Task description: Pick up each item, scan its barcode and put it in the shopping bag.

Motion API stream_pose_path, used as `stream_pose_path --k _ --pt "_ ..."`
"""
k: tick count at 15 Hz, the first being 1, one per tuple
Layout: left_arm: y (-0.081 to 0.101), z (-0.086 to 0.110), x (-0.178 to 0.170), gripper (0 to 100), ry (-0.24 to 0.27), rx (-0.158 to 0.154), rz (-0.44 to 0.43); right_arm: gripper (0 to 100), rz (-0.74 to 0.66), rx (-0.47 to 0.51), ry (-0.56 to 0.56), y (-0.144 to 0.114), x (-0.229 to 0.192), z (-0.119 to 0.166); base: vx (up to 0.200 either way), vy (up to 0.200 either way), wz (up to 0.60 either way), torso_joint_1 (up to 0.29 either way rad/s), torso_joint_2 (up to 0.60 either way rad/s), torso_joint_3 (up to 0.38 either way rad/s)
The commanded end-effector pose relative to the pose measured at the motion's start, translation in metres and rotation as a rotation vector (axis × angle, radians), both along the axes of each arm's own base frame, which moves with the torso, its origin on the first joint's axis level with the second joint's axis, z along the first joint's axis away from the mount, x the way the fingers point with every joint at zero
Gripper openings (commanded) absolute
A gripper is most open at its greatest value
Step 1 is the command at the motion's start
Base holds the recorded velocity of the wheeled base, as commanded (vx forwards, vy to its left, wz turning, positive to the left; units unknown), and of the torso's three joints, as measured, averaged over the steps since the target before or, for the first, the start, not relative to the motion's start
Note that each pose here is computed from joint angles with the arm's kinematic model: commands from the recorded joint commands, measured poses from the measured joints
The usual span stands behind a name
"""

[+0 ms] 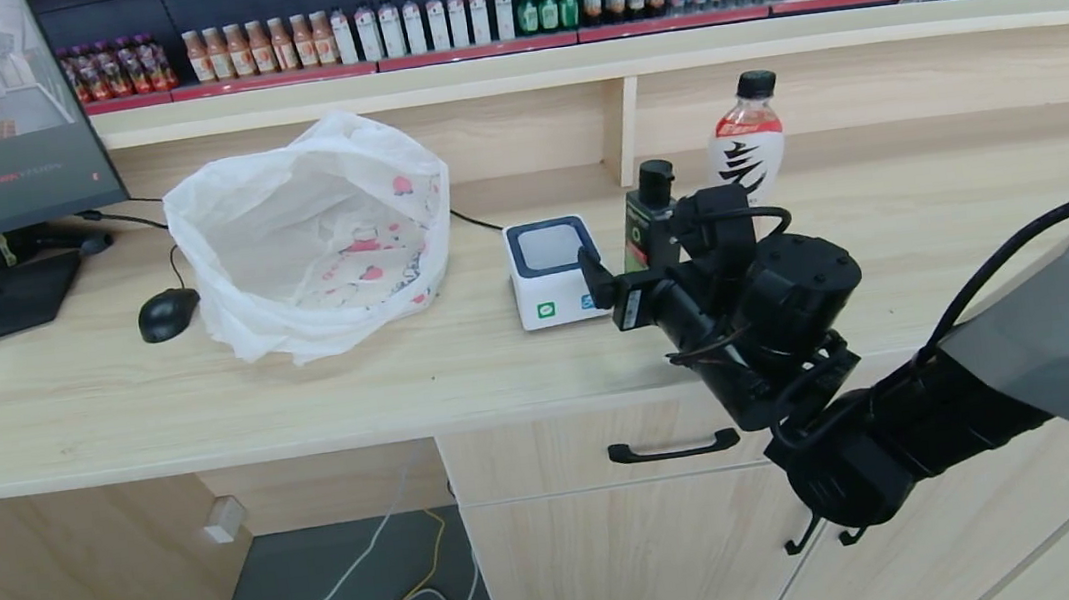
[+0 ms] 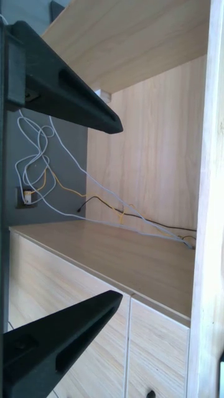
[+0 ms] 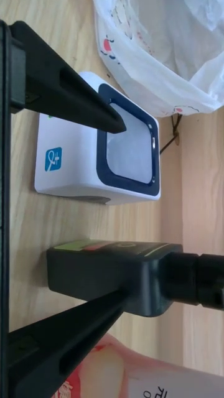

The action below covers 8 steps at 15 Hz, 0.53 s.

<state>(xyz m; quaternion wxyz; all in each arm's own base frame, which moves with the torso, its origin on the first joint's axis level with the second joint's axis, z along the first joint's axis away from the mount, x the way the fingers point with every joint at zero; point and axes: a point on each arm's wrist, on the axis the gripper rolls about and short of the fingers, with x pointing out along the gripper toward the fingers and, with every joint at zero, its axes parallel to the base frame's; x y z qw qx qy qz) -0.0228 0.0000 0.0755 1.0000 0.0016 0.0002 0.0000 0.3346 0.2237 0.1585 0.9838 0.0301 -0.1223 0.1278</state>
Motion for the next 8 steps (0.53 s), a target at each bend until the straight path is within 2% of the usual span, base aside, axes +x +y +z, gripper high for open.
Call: stream_pose_path --k 1,8 --pt "0.0 0.0 0.0 100 0.0 0.0 0.0 100 -0.004 0.007 -0.01 -0.002 -0.001 0.005 0.0 0.0 0.0 0.0 0.0 0.0" --pt "0.0 0.0 0.0 100 0.0 0.0 0.0 100 -0.03 0.003 -0.006 -0.014 0.006 0.005 0.0 0.0 0.0 0.0 0.0 0.0"
